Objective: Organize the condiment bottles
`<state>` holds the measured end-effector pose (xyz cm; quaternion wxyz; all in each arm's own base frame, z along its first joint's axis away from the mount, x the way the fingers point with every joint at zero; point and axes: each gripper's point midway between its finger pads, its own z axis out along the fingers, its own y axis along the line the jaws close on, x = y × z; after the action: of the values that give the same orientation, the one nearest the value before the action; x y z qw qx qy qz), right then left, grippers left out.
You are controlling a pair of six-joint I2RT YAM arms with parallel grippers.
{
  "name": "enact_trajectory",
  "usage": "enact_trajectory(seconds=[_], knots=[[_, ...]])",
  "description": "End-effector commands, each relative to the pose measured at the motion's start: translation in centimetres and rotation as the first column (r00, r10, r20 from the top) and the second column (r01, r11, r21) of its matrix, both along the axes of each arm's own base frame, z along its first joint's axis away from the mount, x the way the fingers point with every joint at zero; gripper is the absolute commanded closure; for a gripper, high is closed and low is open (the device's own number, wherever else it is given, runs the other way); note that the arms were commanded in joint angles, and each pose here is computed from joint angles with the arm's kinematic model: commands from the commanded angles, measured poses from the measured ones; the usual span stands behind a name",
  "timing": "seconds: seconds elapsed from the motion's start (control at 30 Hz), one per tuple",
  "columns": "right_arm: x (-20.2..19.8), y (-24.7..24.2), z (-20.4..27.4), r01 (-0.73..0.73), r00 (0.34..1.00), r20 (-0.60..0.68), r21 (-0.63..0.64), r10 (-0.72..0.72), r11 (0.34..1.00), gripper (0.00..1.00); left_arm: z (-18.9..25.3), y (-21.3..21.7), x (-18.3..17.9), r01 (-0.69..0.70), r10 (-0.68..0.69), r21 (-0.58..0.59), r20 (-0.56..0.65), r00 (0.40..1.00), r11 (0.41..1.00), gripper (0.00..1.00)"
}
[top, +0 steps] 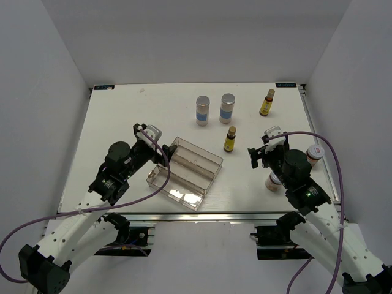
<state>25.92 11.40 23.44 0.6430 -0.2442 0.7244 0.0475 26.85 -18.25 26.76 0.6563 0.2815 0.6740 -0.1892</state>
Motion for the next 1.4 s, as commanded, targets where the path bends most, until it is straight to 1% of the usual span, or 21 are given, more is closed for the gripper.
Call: enact_trajectory(seconds=[0.0, 0.3, 0.37, 0.4, 0.43, 0.47, 0.5, 0.53, 0.57, 0.6, 0.63, 0.67, 0.7, 0.77, 0.8, 0.87, 0.93, 0.97, 1.0, 1.2, 1.37], knots=[[0.4, -0.2, 2.0, 0.025, 0.998, 0.058, 0.047, -0.027, 0.999, 0.11, 0.4, 0.2, -0.1, -0.001, 0.001, -0.003, 0.016, 1.0, 1.0, 0.02], [-0.2, 0.1, 1.9, -0.017, 0.998, 0.064, 0.033, 0.015, 0.999, 0.14, 0.2, -0.6, -0.3, 0.035, -0.035, -0.019, -0.002, 0.999, 0.999, 0.03], [-0.2, 0.2, 1.2, -0.042, 0.997, 0.066, -0.013, 0.042, 0.999, 0.31, 0.5, -0.8, -0.3, 0.042, -0.043, -0.048, -0.006, 0.999, 0.998, 0.14], [-0.2, 0.1, 0.9, -0.036, 0.997, 0.064, -0.016, 0.037, 0.999, 0.73, 1.3, -1.0, -0.2, 0.044, -0.044, -0.068, 0.009, 0.999, 0.997, 0.24], [-0.1, -0.1, 1.0, -0.025, 0.998, 0.064, -0.012, 0.025, 1.0, 0.91, 1.3, -1.3, 0.1, 0.045, -0.045, -0.076, -0.002, 0.999, 0.996, 0.55], [-0.1, -0.1, 1.1, -0.022, 0.998, 0.063, -0.006, 0.023, 1.0, 0.97, 1.7, -1.5, 0.3, 0.043, -0.045, -0.098, -0.014, 0.999, 0.994, 0.67], [-0.2, 0.0, 1.4, -0.03, 0.997, 0.066, -0.002, 0.03, 1.0, 0.93, 2.0, -1.7, 0.6, 0.041, -0.043, -0.108, -0.018, 0.999, 0.993, 0.74], [-0.4, 0.1, 1.6, -0.039, 0.997, 0.067, 0.001, 0.039, 0.999, 0.82, 2.5, -2.1, 1.4, 0.033, -0.037, -0.111, -0.032, 0.999, 0.993, 0.75], [-0.5, 0.2, 1.6, -0.048, 0.997, 0.065, 0.005, 0.047, 0.999, 0.64, 2.6, -2.4, 2.0, 0.027, -0.032, -0.105, -0.046, 0.998, 0.994, 0.64], [-0.6, 0.3, 1.7, -0.05, 0.997, 0.063, 0.006, 0.05, 0.999, 0.27, 0.8, -2.9, 3.4, -0.006, -0.006, -0.094, -0.13, 0.991, 0.996, 0.5], [-0.6, 0.3, 1.6, -0.052, 0.997, 0.054, 0.003, 0.052, 0.999, 0.15, 2.3, -3.3, 4.5, -0.024, 0.01, -0.108, -0.13, 0.991, 0.994, 0.32], [-0.6, 0.4, 1.6, -0.057, 0.997, 0.045, 0.005, 0.057, 0.998, 0.11, 2.2, -3.6, 5.5, -0.047, 0.029, -0.11, -0.161, 0.987, 0.993, 0.16], [-0.6, 0.5, 1.5, -0.06, 0.998, 0.035, 0.006, 0.059, 0.998, 0.11, -0.7, -4.3, 7.1, -0.073, 0.056, -0.057, -0.25, 0.967, 0.996, 0.02], [-0.5, 0.8, 1.2, -0.068, 0.998, 0.0, 0.004, 0.068, 0.998, 0.11, 0.8, -4.8, 10.0, -0.147, 0.124, -0.066, -0.269, 0.955, 0.987, 0.02], [-0.5, 0.9, 1.0, -0.069, 0.997, -0.016, 0.012, 0.069, 0.998, 0.11, -2.3, -5.3, 11.6, -0.174, 0.163, -0.004, -0.344, 0.925, 0.985, 0.02], [-0.5, 1.1, 0.5, -0.069, 0.996, -0.052, 0.009, 0.069, 0.998, 0.11, -1.3, -5.6, 14.4, -0.254, 0.242, 0.014, -0.362, 0.9, 0.967, 0.02], [-0.4, 1.2, 0.3, -0.064, 0.995, -0.072, 0.014, 0.065, 0.998, 0.11, -4.5, -6.5, 17.1, -0.283, 0.291, 0.084, -0.418, 0.86, 0.956, 0.02], [-0.4, 1.2, 0.2, -0.063, 0.995, -0.078, 0.016, 0.064, 0.998, 0.11, -2.7, -7.2, 18.6, -0.296, 0.295, 0.061, -0.401, 0.867, 0.953, 0.02], [-0.4, 1.2, 0.2, -0.061, 0.995, -0.081, 0.018, 0.062, 0.998, 0.11, -5.6, -7.7, 19.5, -0.297, 0.316, 0.115, -0.44, 0.84, 0.948, 0.02], [-0.2, 1.1, 0.2, -0.047, 0.995, -0.084, 0.019, 0.049, 0.999, 0.11, -7.3, -10.5, 23.4, -0.288, 0.319, 0.138, -0.441, 0.839, 0.948, 0.02], [-0.1, 1.1, 0.0, -0.043, 0.995, -0.089, 0.016, 0.044, 0.999, 0.11, -8.5, -12.0, 24.7, -0.277, 0.321, 0.164, -0.423, 0.847, 0.947, 0.02]])
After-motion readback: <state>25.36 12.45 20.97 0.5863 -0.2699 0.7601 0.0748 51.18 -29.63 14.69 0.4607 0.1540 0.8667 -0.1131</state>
